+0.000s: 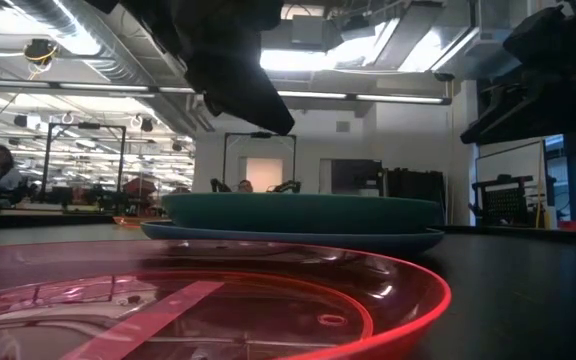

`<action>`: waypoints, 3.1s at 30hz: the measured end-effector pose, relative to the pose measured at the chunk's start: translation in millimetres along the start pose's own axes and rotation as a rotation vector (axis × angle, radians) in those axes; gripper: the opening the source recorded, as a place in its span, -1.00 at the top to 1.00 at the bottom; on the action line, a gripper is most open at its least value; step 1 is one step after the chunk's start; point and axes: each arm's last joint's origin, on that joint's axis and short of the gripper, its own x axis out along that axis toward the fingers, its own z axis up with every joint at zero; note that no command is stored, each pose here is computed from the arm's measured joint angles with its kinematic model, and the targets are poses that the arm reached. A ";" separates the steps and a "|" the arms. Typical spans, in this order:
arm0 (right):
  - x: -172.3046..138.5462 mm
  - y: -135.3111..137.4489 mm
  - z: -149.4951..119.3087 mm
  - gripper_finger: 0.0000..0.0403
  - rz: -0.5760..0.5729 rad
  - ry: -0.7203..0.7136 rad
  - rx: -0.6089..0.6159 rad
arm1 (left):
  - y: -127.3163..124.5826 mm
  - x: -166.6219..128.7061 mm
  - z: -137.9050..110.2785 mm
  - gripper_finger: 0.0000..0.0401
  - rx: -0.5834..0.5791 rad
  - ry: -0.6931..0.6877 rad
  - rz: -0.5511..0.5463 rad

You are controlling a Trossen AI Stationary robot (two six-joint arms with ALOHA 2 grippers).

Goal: Stack plastic plates
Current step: Stack the small light green plate on the medium gray plate, then stack the small orange plate on the small light green plate

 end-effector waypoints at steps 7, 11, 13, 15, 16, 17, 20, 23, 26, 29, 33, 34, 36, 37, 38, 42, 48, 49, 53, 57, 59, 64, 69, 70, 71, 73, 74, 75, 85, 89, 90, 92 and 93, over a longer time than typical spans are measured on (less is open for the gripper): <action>0.0 0.1 -0.7 0.18 0.001 0.007 -0.002 | 2.4 -9.7 4.0 0.37 0.011 0.030 -0.102; 0.0 0.0 -0.6 0.18 0.000 0.007 -0.001 | 13.2 -29.2 11.8 0.34 0.002 0.011 -0.037; 0.0 0.0 -0.7 0.18 0.000 0.006 -0.001 | 21.4 -40.3 14.0 0.35 0.001 0.008 0.045; 0.0 0.0 -0.7 0.18 0.000 0.007 -0.001 | 31.5 -51.2 14.9 0.37 -0.001 0.009 0.154; 0.0 0.0 -0.7 0.18 0.001 0.007 0.000 | 36.7 -56.0 14.5 0.38 -0.005 0.015 0.211; 0.0 0.0 -0.7 0.18 0.001 0.007 0.001 | 42.2 -58.9 13.6 0.39 -0.009 0.024 0.270; 0.0 0.1 -0.7 0.18 0.001 0.007 0.004 | 59.8 -63.0 9.4 0.42 -0.030 0.072 0.422; 0.0 0.0 -0.8 0.18 0.001 0.008 0.004 | 79.4 -61.4 6.1 0.45 -0.065 0.122 0.535; 0.0 0.0 -1.3 0.18 0.001 0.012 0.002 | 98.8 -51.7 0.8 0.47 -0.096 0.185 0.589; 0.0 0.0 -1.4 0.18 0.000 0.014 0.002 | 118.9 -43.7 -7.7 0.47 -0.113 0.252 0.609; -0.1 0.0 -1.4 0.18 0.000 0.014 0.001 | 146.7 -35.9 -27.0 0.47 -0.146 0.356 0.636; -0.1 0.0 -1.3 0.18 0.000 0.013 0.002 | 153.3 -35.3 -32.8 0.47 -0.151 0.376 0.655; -0.1 0.0 -1.4 0.18 0.000 0.014 0.001 | 166.1 -34.0 -44.7 0.47 -0.168 0.398 0.707; -0.1 0.1 -1.4 0.18 0.001 0.014 0.001 | 172.2 -33.5 -51.5 0.47 -0.179 0.413 0.729; -0.1 0.0 -1.4 0.18 0.000 0.014 0.001 | 177.8 -33.5 -58.8 0.47 -0.190 0.435 0.745; -0.1 0.0 -1.4 0.18 0.000 0.014 0.001 | 197.2 -32.0 -80.1 0.47 -0.256 0.466 0.748; -0.1 0.1 -1.3 0.18 0.001 0.013 -0.004 | 216.5 -30.2 -96.1 0.47 -0.226 0.475 0.693; -0.1 0.0 -1.3 0.18 0.000 0.012 -0.004 | 219.4 -30.6 -96.6 0.47 -0.199 0.483 0.692; -0.1 0.1 -1.2 0.18 0.000 0.012 -0.005 | 228.9 -32.2 -97.6 0.47 -0.104 0.512 0.680; -0.1 0.0 -1.4 0.18 0.000 0.014 -0.006 | 239.2 -35.4 -100.1 0.48 -0.082 0.539 0.682; -0.1 0.0 -1.4 0.18 0.000 0.013 -0.006 | 243.5 -36.8 -101.3 0.48 -0.086 0.547 0.673; -0.1 0.0 -1.4 0.18 0.000 0.014 -0.006 | 251.7 -39.6 -104.0 0.48 -0.110 0.553 0.650; -0.1 0.0 -1.4 0.18 0.000 0.014 -0.006 | 257.5 -41.6 -106.1 0.48 -0.124 0.556 0.623; -0.1 0.0 -1.4 0.18 0.000 0.014 -0.006 | 258.3 -41.8 -106.5 0.48 -0.131 0.552 0.601; -0.1 0.0 -1.4 0.18 0.000 0.014 -0.006 | 258.6 -41.7 -106.7 0.48 -0.132 0.549 0.578; -0.1 0.0 -1.4 0.18 0.000 0.014 -0.006 | 258.3 -41.4 -106.7 0.48 -0.137 0.544 0.553; -0.1 0.0 -1.4 0.18 0.000 0.014 -0.006 | 258.0 -41.1 -106.7 0.48 -0.139 0.540 0.539; -0.1 0.0 -1.4 0.18 0.000 0.014 -0.006 | 257.8 -41.0 -106.6 0.48 -0.136 0.540 0.531; -0.1 0.0 -1.6 0.18 0.000 0.015 -0.007 | 265.3 -44.2 -109.5 0.48 -0.179 0.534 0.519; -0.1 0.0 -2.0 0.18 0.000 0.020 -0.009 | 268.3 -45.6 -113.9 0.52 -0.183 0.546 0.558; -0.1 0.1 -2.0 0.18 0.000 0.020 -0.009 | 268.8 -46.1 -116.6 0.53 -0.187 0.554 0.566; -0.1 0.1 -2.0 0.18 0.000 0.020 -0.009 | 269.5 -46.8 -122.2 0.57 -0.200 0.560 0.573; -0.1 0.0 -2.0 0.18 0.000 0.020 -0.009 | 269.4 -47.1 -124.9 0.59 -0.204 0.561 0.574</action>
